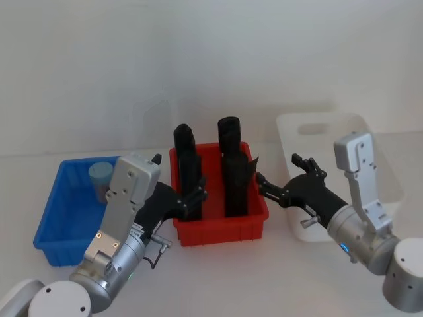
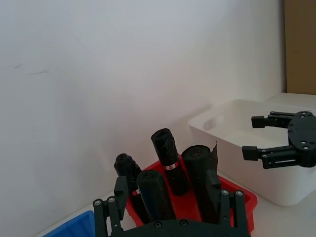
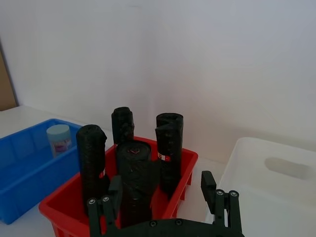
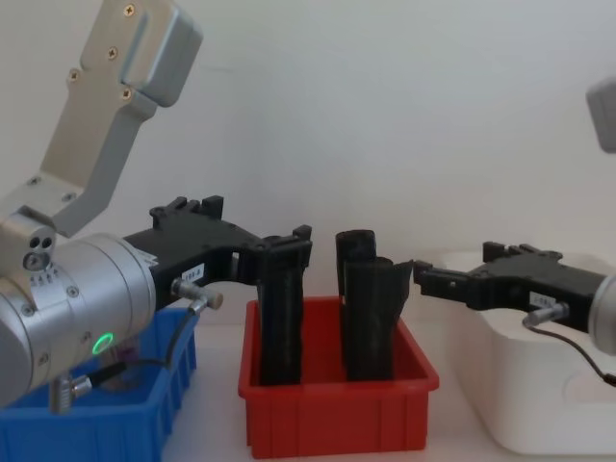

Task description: Pick the cotton swabs from the blue box and place them into the white box.

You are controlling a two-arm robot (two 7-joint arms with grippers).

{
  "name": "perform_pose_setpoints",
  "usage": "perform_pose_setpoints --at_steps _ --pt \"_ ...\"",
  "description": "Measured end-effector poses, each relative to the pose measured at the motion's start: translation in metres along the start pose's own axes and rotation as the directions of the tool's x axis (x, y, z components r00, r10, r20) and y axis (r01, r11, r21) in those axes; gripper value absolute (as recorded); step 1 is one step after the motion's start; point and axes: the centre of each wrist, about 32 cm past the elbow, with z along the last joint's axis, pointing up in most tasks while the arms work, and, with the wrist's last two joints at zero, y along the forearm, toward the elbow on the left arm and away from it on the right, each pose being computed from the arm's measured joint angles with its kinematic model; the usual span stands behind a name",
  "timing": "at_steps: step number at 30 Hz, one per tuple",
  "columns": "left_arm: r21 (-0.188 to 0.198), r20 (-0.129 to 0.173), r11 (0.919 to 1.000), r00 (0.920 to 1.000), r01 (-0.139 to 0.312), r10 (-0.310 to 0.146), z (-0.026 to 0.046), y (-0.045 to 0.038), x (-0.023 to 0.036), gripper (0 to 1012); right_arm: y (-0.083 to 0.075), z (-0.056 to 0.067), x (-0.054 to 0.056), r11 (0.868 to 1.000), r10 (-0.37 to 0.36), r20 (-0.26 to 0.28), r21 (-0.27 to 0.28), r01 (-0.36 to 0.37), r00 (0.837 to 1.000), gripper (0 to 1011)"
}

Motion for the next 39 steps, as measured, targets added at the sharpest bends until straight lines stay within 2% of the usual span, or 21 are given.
perform_pose_setpoints --at_steps 10,27,32,39 --pt "0.0 0.0 1.0 1.0 0.0 0.0 0.0 0.0 0.0 1004 0.037 -0.007 0.002 0.997 0.071 -0.003 -0.01 -0.071 0.997 1001" --pt "0.0 0.0 1.0 1.0 0.0 0.0 0.0 0.0 0.0 1004 0.079 -0.022 0.001 0.988 0.149 -0.015 -0.048 -0.149 0.989 1001" --pt "0.0 0.0 1.0 1.0 0.0 0.0 0.0 0.0 0.0 1004 0.086 -0.025 0.0 0.985 0.165 -0.018 -0.054 -0.166 0.986 931" --pt "0.0 0.0 1.0 1.0 0.0 0.0 0.0 0.0 0.0 1004 0.094 -0.028 -0.001 0.982 0.178 -0.02 -0.059 -0.179 0.984 709"
